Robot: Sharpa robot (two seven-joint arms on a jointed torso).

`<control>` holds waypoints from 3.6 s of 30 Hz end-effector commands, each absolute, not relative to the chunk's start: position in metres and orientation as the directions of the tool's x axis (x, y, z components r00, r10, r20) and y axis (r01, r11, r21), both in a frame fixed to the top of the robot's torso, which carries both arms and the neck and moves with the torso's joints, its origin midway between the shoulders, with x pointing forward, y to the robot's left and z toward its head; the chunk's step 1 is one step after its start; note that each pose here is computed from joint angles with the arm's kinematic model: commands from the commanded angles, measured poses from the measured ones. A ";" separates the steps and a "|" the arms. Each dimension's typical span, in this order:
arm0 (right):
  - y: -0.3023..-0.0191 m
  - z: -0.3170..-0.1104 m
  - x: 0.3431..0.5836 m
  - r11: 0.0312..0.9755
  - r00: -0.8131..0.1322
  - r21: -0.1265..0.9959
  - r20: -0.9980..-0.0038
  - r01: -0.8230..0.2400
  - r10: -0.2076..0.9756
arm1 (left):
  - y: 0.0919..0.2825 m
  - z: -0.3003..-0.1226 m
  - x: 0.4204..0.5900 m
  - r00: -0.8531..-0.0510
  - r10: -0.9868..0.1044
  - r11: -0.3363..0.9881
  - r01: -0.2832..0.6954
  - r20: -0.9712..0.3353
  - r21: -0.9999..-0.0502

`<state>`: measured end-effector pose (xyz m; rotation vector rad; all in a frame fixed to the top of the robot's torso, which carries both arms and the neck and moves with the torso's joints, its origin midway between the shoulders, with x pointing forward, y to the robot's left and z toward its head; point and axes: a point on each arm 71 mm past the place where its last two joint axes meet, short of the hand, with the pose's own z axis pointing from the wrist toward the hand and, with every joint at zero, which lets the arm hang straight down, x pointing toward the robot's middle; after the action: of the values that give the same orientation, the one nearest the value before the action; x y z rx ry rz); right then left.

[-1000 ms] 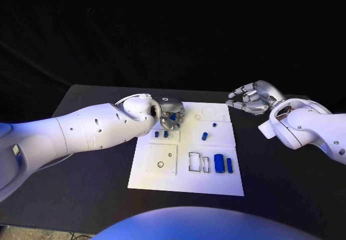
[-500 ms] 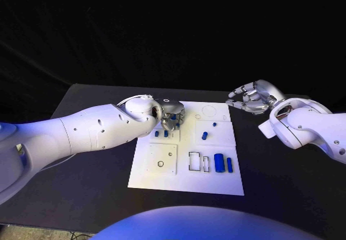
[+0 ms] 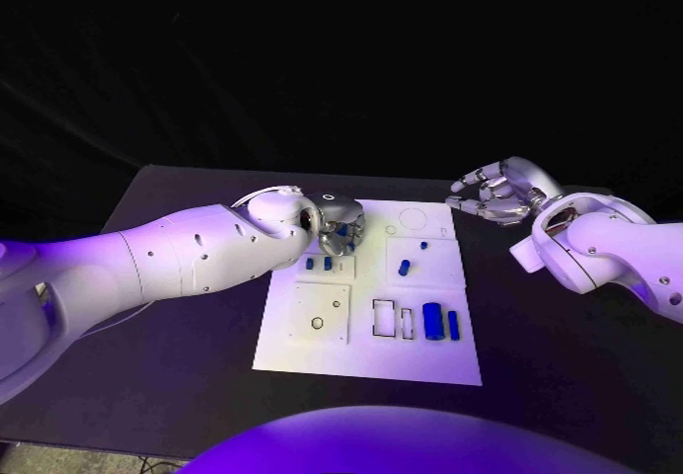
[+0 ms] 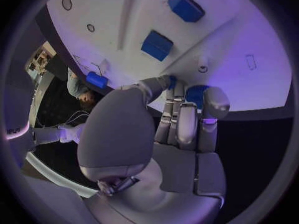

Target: Assemble the parts on the task board

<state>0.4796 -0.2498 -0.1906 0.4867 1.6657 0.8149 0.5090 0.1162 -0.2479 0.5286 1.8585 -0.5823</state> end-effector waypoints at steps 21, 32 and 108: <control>-0.248 -0.191 0.479 0.671 -0.261 0.732 -0.675 -0.116 0.690 | 0.133 -0.236 0.504 -0.361 -0.060 0.790 0.553 -0.931 -0.266; -0.250 -0.191 0.479 0.673 -0.258 0.731 -0.676 -0.113 0.690 | 0.162 -0.219 0.499 -0.367 -0.117 0.809 0.504 -0.923 -0.303; -0.249 -0.191 0.479 0.673 -0.262 0.730 -0.676 -0.116 0.689 | 0.171 -0.246 0.505 -0.481 -0.016 0.853 0.451 -0.877 -0.263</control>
<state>0.4798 -0.2503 -0.1905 0.4863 1.6644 0.8141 0.5083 0.1723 -0.2397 0.3040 1.9623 -0.5796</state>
